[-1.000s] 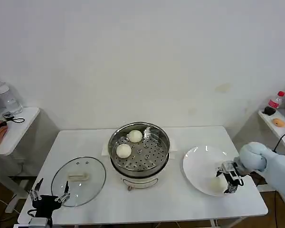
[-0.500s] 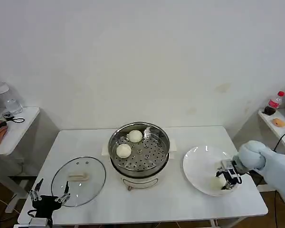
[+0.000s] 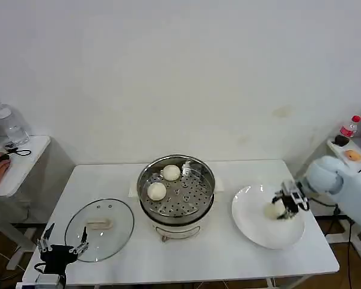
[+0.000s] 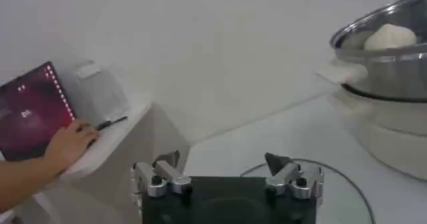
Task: Take steamed baozi put them in steamer then cover it.
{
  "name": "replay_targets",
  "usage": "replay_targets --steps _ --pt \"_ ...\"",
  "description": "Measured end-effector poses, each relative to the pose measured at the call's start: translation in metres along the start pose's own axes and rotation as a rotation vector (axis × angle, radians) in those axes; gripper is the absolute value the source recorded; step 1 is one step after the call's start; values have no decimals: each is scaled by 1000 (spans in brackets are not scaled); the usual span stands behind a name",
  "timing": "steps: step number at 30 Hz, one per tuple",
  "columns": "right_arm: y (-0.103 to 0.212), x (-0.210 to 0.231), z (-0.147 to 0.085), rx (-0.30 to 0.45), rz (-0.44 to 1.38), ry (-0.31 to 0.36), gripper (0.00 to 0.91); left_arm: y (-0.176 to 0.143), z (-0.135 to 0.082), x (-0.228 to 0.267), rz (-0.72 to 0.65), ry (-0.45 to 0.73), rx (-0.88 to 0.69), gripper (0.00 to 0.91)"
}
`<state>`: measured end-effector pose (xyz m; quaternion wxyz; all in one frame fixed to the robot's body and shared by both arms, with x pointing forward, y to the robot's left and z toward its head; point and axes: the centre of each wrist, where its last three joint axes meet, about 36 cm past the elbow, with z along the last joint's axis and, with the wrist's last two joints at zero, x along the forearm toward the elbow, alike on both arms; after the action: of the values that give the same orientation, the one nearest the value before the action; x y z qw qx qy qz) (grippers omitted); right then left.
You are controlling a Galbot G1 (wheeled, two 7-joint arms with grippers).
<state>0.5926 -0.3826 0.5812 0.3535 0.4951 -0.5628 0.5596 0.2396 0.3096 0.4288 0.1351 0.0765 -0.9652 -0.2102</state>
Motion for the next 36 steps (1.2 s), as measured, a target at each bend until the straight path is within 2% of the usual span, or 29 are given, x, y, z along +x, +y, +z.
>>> replay_targets --steps 4,7,12,17,23,28,36 --pt "-31 28 -21 29 64 -28 625 1 -1 -2 -2 -7 -2 907" --pt "-56 51 -46 67 112 -49 625 1 -2 -3 -3 -9 -1 907" --pt "-87 77 -100 155 163 -86 625 2 -3 -2 -9 -8 1 907" --pt "-106 80 -158 249 170 -112 625 5 -1 -1 -16 -2 -4 907" --pt "-112 59 -228 377 129 -143 625 9 -2 3 -28 1 -9 907" --pt "-104 32 -272 475 73 -170 635 13 -3 5 -39 3 -10 907" --pt "-86 -4 -302 597 -15 -179 635 14 -3 6 -49 5 -7 907"
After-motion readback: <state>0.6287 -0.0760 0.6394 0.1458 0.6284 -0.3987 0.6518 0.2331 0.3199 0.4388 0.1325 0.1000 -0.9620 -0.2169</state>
